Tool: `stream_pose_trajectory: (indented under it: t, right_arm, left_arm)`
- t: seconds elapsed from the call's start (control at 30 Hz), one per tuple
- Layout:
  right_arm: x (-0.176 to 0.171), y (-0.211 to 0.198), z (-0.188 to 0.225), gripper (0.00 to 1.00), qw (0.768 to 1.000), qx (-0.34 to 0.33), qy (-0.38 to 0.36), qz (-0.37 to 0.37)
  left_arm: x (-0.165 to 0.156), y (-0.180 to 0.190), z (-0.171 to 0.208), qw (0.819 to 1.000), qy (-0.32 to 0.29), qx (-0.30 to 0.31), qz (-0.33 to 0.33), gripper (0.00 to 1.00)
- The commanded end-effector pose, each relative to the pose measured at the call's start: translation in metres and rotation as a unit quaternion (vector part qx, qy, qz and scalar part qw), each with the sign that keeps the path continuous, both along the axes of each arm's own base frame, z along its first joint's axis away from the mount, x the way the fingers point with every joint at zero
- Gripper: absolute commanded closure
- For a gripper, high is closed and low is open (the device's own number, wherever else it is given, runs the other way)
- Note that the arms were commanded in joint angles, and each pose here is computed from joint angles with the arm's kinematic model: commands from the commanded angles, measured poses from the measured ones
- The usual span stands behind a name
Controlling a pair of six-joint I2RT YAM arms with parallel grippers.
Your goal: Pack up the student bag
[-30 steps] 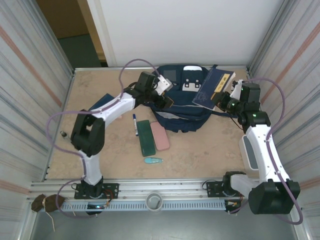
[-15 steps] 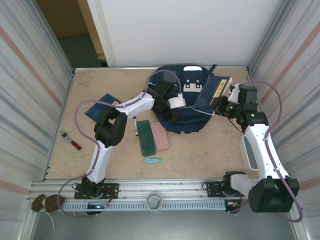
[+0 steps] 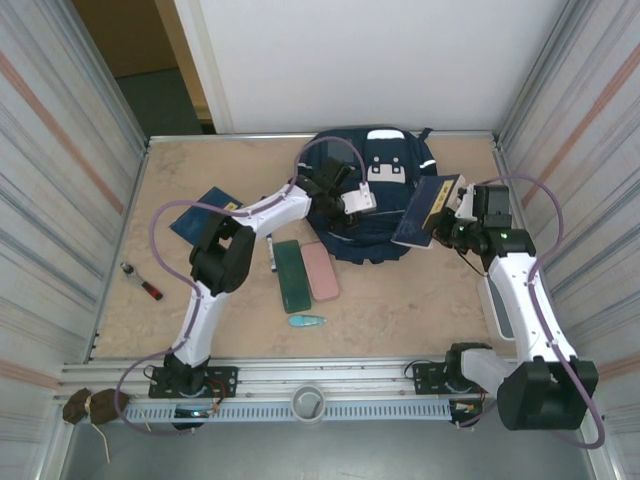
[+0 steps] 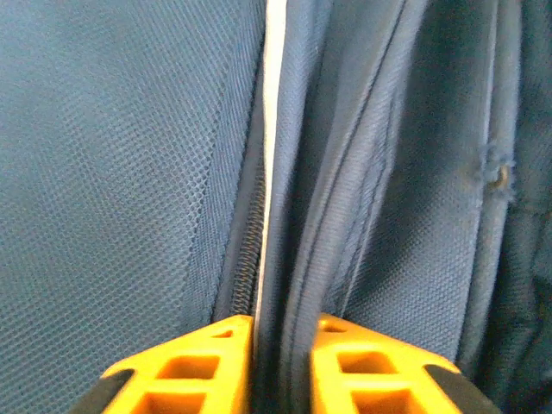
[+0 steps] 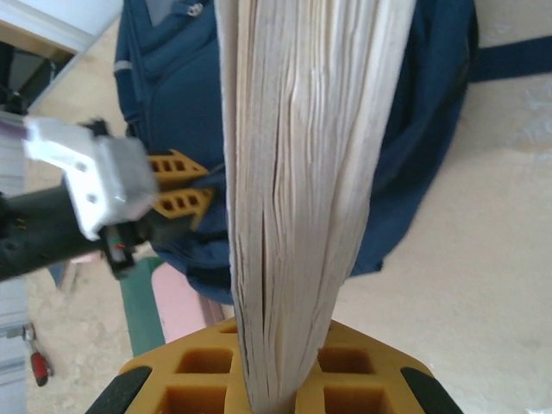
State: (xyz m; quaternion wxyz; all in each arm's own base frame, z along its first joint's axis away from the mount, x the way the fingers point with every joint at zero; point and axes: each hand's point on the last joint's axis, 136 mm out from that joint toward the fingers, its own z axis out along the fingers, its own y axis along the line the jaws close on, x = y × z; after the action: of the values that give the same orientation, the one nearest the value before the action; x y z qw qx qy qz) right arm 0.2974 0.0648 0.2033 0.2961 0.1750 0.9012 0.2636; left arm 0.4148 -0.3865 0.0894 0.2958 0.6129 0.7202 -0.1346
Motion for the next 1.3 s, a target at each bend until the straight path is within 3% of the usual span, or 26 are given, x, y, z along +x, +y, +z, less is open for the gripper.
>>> stream_pose_trajectory:
  t: [0.0, 0.17, 0.37, 0.53, 0.83, 1.07, 1.17, 1.27]
  right_arm:
    - [-0.028, -0.007, 0.011, 1.00, 1.000, -0.025, -0.009, -0.001]
    - [-0.061, 0.005, 0.010, 1.00, 1.000, 0.003, 0.003, 0.026]
    - [-0.053, 0.049, 0.001, 1.00, 0.987, 0.147, -0.004, 0.061]
    - [-0.004, 0.077, 0.011, 1.00, 0.976, 0.202, -0.065, 0.045]
    - [0.088, 0.083, -0.010, 1.00, 0.971, 0.200, -0.108, -0.078]
    - [0.158, 0.100, -0.010, 1.00, 0.959, 0.184, -0.167, -0.133]
    - [0.187, 0.105, -0.029, 0.87, 0.961, 0.154, -0.167, -0.159]
    - [0.207, 0.108, -0.052, 0.64, 0.967, 0.135, -0.143, -0.163]
  left_arm:
    - [0.014, -0.004, 0.086, 0.992, -0.014, -0.122, 0.031, 0.87]
    - [0.026, 0.008, 0.154, 0.970, 0.015, -0.233, 0.073, 1.00]
    - [0.031, 0.011, 0.192, 0.945, 0.051, -0.311, 0.090, 1.00]
    - [0.034, 0.014, 0.203, 0.935, 0.074, -0.336, 0.089, 1.00]
    - [0.034, 0.010, 0.198, 0.932, 0.100, -0.339, 0.078, 1.00]
    - [0.033, 0.005, 0.206, 0.925, 0.119, -0.355, 0.066, 1.00]
    - [0.037, 0.005, 0.207, 0.923, 0.124, -0.359, 0.069, 1.00]
    - [0.040, 0.004, 0.209, 0.920, 0.127, -0.365, 0.073, 1.00]
